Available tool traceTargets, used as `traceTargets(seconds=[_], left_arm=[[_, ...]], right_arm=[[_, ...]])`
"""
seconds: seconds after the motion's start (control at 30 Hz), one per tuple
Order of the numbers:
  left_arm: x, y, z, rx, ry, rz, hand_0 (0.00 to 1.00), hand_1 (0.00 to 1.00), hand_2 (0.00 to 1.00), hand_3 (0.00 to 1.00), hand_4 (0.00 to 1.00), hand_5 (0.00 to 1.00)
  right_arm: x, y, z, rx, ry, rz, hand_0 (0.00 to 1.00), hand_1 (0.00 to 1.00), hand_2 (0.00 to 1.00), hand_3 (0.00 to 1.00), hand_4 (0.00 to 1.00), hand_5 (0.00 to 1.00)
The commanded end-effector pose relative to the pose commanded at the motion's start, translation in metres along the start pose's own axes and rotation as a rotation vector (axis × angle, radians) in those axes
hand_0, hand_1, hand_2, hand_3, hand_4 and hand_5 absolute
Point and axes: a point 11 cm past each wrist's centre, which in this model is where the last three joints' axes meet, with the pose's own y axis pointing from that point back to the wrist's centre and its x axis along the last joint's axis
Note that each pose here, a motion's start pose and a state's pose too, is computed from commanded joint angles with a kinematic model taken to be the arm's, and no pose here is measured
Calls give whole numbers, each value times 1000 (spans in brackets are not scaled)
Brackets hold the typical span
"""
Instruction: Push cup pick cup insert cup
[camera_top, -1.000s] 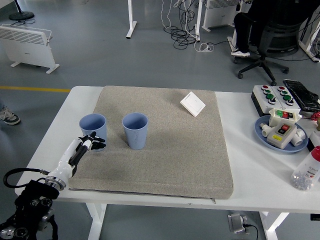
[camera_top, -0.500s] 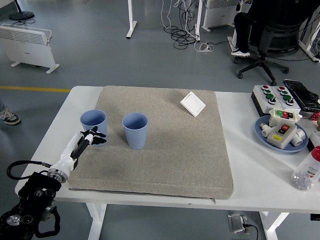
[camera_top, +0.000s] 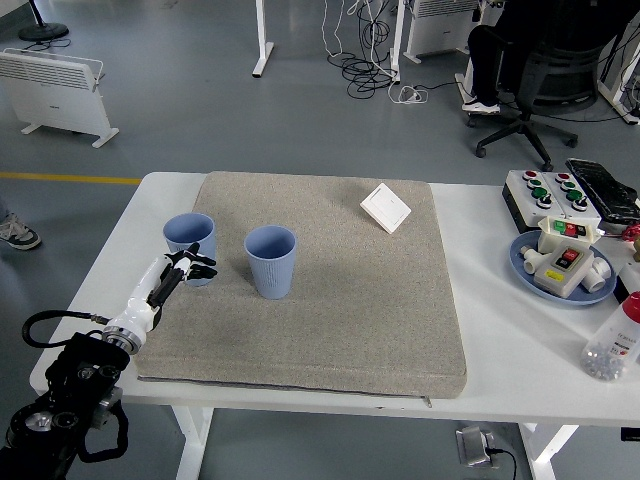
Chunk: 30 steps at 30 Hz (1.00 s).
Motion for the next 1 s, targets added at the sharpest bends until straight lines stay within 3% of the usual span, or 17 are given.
traceTargets(seconds=[1.0], left_arm=[[6, -9, -11, 45, 13, 48, 749, 574, 506, 497, 586, 998]], right_arm=[[-1, 0, 6, -13, 28, -3, 754, 626, 649, 558, 80, 473]])
